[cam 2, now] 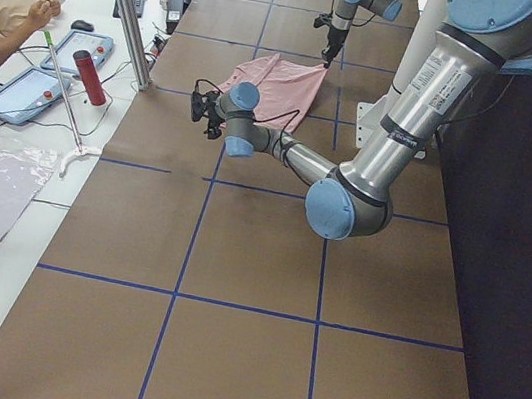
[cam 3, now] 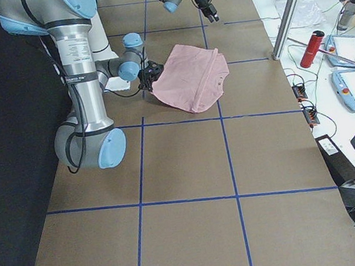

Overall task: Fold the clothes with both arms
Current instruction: 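Drag the shirt toward the robot with the right gripper while the left gripper lowers, then grasp the shirt edge with the left gripper and pull it farther from the robot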

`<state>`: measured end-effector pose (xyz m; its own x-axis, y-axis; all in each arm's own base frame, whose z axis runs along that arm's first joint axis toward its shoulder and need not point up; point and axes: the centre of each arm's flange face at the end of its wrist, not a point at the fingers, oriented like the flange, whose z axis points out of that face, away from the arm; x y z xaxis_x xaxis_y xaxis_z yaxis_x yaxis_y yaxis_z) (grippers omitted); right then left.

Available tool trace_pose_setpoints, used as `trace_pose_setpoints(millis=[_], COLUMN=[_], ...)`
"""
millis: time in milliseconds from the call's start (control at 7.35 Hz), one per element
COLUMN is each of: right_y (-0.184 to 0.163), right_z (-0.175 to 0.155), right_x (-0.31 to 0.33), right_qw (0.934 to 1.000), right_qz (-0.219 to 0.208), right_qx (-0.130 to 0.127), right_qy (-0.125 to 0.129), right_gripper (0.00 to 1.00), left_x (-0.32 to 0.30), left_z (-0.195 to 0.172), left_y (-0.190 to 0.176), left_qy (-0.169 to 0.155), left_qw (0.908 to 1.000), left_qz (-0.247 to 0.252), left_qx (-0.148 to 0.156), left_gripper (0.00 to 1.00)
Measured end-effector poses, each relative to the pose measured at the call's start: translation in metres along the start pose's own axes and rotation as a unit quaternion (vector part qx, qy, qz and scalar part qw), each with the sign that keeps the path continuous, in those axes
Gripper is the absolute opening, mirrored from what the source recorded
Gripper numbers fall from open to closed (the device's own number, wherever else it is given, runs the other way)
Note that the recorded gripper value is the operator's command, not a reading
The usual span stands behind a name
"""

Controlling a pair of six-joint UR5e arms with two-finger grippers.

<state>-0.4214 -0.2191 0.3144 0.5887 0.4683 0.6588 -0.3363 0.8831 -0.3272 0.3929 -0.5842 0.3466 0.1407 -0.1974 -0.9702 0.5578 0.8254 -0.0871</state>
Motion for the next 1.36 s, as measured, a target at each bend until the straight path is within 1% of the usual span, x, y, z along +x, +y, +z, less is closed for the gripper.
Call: trace_pose_setpoints(millis=[136, 272, 408, 545, 681, 817, 953, 1089, 1225, 1361], right_y=[0.041, 0.074, 0.092, 0.094, 0.08, 0.051, 0.024, -0.002, -0.025, -0.039], right_z=[-0.01, -0.012, -0.012, -0.015, -0.02, -0.032, -0.048, -0.058, -0.065, -0.065], right_x=[0.019, 0.035, 0.044, 0.044, 0.038, 0.025, 0.01, -0.002, -0.009, -0.012], right_qw=[0.9988, 0.9959, 0.9937, 0.9936, 0.9954, 0.998, 0.9992, 0.9992, 0.9985, 0.9981], right_qz=[-0.025, -0.043, -0.053, -0.052, -0.039, -0.015, 0.008, 0.029, 0.044, 0.051], right_qx=[-0.037, -0.068, -0.083, -0.085, -0.075, -0.056, -0.039, -0.021, -0.003, 0.009], right_qy=[0.021, 0.042, 0.055, 0.054, 0.045, 0.023, -0.002, -0.02, -0.032, -0.035], right_gripper=[0.99, 1.0, 1.0, 1.0, 1.0, 1.0, 1.0, 1.0, 1.0, 1.0], left_x=[0.009, 0.019, 0.03, 0.041, 0.047, 0.044, 0.035, 0.03, 0.027, 0.024], left_z=[-0.009, -0.019, -0.029, -0.035, -0.035, -0.037, -0.042, -0.046, -0.047, -0.046], left_y=[0.007, 0.017, 0.029, 0.048, 0.073, 0.107, 0.146, 0.192, 0.236, 0.263], left_qy=[0.011, 0.023, 0.034, 0.034, 0.02, 0.004, -0.025, -0.078, -0.125, -0.154], left_qw=[0.9999, 0.9994, 0.9976, 0.9943, 0.991, 0.9889, 0.9882, 0.986, 0.9821, 0.9794], left_qz=[0.003, -0.004, -0.027, -0.059, -0.083, -0.093, -0.095, -0.093, -0.082, -0.071], left_qx=[-0.006, -0.025, -0.054, -0.082, -0.103, -0.116, -0.118, -0.115, -0.114, -0.11], left_gripper=[0.99, 0.99, 0.99, 0.99, 0.99, 0.92, 0.87, 0.81, 0.75, 0.7])
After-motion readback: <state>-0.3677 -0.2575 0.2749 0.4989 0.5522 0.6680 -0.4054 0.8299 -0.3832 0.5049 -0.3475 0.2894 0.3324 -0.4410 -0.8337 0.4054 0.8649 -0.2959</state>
